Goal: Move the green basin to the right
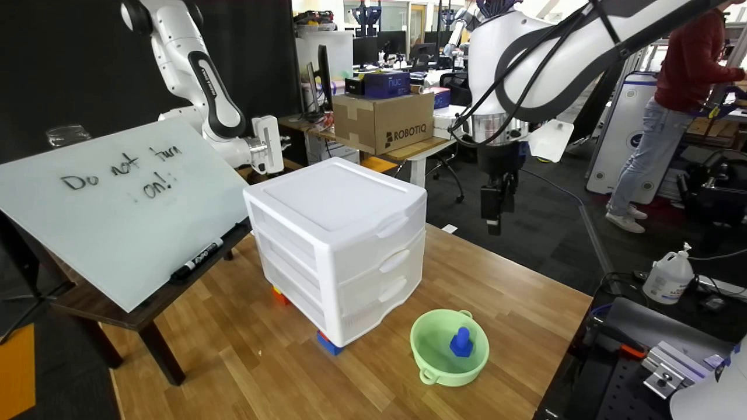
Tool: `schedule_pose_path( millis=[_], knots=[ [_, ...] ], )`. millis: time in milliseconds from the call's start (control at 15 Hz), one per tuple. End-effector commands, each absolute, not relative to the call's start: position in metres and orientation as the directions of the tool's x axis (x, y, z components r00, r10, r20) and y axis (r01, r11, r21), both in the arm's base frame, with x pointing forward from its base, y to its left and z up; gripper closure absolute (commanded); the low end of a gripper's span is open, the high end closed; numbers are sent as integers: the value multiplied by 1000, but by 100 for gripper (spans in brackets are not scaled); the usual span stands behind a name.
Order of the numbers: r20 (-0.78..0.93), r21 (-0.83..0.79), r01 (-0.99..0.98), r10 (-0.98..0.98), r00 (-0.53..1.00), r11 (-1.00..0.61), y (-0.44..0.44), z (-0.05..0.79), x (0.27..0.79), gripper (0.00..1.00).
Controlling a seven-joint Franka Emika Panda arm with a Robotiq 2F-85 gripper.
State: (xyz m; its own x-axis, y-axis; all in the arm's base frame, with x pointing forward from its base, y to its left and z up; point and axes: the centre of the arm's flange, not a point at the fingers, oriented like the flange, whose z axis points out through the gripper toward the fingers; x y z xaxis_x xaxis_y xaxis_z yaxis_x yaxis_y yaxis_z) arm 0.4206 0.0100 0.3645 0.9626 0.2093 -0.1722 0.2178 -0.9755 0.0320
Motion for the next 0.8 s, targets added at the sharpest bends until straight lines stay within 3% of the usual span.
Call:
schedule_pose_path(
  millis=[0,733],
  knots=[
    [-178,20,237,229,957,-971,10,364,421,0],
    [-270,-130,503,518,811,-855,43,322,411,0]
  ],
)
